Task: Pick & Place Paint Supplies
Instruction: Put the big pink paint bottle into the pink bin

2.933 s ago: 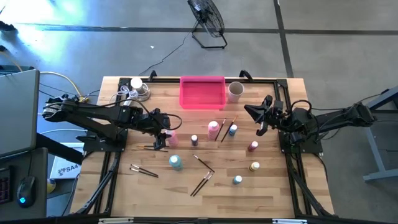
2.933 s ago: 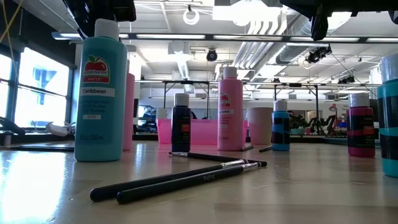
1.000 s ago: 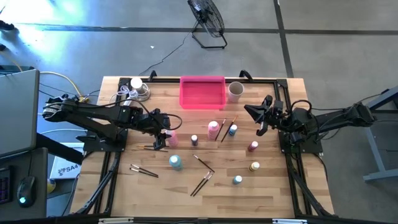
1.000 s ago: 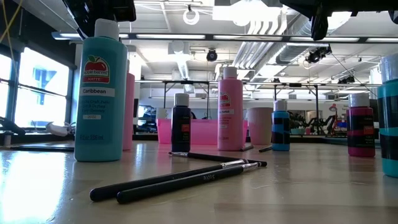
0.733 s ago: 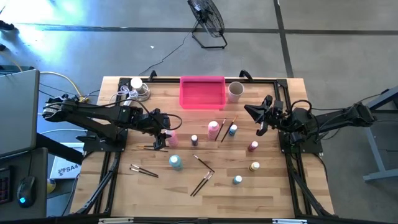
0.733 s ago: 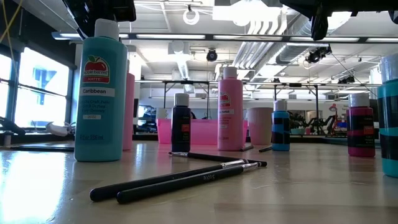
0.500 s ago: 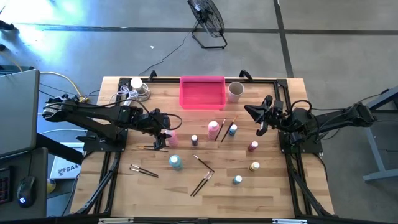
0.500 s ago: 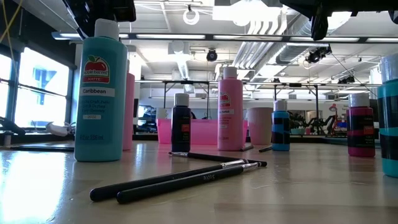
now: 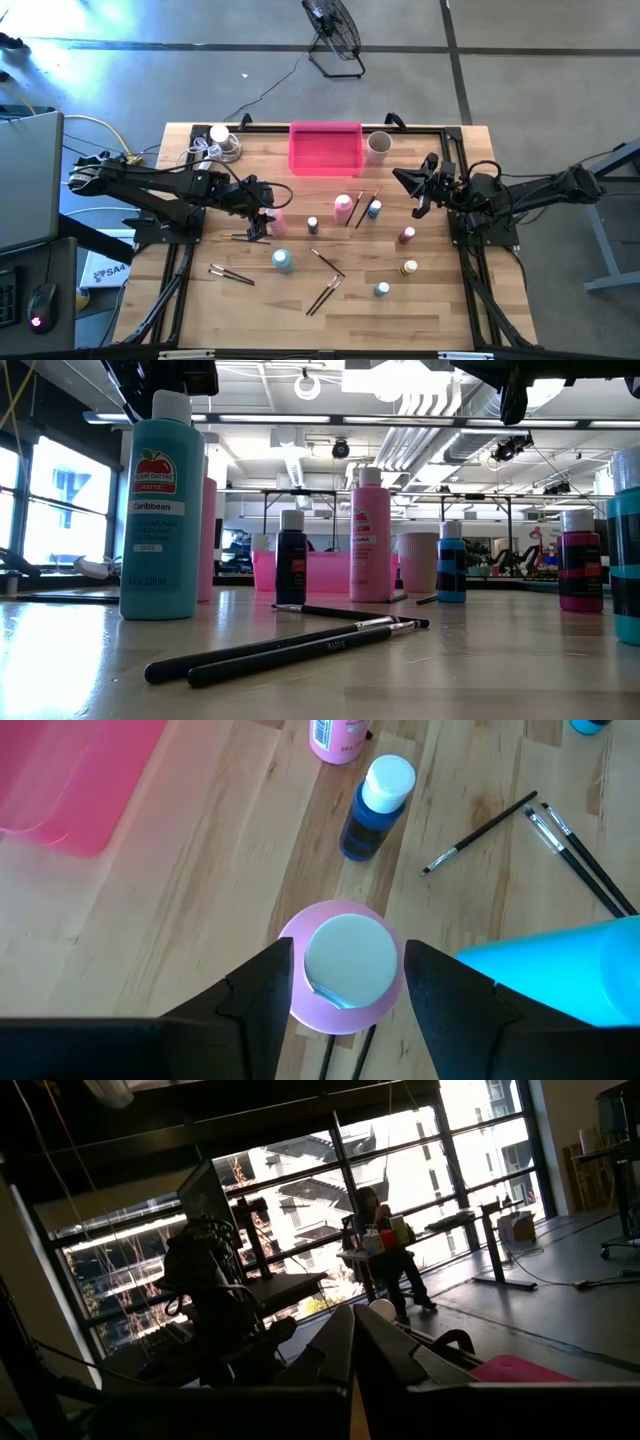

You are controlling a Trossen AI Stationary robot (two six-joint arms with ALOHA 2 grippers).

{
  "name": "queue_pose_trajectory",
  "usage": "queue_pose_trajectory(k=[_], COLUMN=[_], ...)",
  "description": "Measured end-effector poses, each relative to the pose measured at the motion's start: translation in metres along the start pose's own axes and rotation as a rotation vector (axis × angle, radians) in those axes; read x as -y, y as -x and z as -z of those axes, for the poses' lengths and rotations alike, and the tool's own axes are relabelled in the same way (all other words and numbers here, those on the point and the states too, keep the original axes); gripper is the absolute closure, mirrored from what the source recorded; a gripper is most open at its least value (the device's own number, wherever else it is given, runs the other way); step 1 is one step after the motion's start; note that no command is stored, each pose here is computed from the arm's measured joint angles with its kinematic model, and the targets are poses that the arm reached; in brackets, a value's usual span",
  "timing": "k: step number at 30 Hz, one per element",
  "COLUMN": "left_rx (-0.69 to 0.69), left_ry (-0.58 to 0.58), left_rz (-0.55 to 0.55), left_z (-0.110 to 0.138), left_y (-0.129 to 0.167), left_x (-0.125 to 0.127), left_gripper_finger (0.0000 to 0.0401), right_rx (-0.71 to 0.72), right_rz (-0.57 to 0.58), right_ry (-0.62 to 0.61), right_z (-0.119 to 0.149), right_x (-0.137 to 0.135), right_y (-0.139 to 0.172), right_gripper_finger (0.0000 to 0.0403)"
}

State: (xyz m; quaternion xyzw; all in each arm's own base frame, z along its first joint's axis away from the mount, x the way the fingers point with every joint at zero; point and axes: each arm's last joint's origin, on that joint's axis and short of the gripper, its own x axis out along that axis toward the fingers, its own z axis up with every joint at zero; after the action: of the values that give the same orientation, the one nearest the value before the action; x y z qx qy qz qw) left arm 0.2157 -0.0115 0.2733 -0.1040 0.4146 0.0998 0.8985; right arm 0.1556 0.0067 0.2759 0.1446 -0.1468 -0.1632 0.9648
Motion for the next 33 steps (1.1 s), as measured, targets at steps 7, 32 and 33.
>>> queue_pose_trajectory(k=[7, 32, 33], left_rx=[0.000, -0.001, -0.001], left_ry=[0.000, 0.015, 0.015], left_rz=[0.000, 0.000, 0.000], left_z=[0.0000, 0.0000, 0.0001], left_y=[0.0000, -0.0001, -0.0001], left_x=[0.0000, 0.0000, 0.0000], left_gripper_finger=[0.0245, 0.0259, 0.0259], right_rx=[-0.001, -0.001, -0.001], right_rz=[0.000, 0.000, 0.000], right_ry=[0.001, 0.001, 0.000], right_z=[0.0004, 0.0004, 0.0004], right_x=[0.0002, 0.0001, 0.0001], right_y=[0.0001, 0.0001, 0.0001], right_gripper_finger=[0.0401, 0.0400, 0.0400])
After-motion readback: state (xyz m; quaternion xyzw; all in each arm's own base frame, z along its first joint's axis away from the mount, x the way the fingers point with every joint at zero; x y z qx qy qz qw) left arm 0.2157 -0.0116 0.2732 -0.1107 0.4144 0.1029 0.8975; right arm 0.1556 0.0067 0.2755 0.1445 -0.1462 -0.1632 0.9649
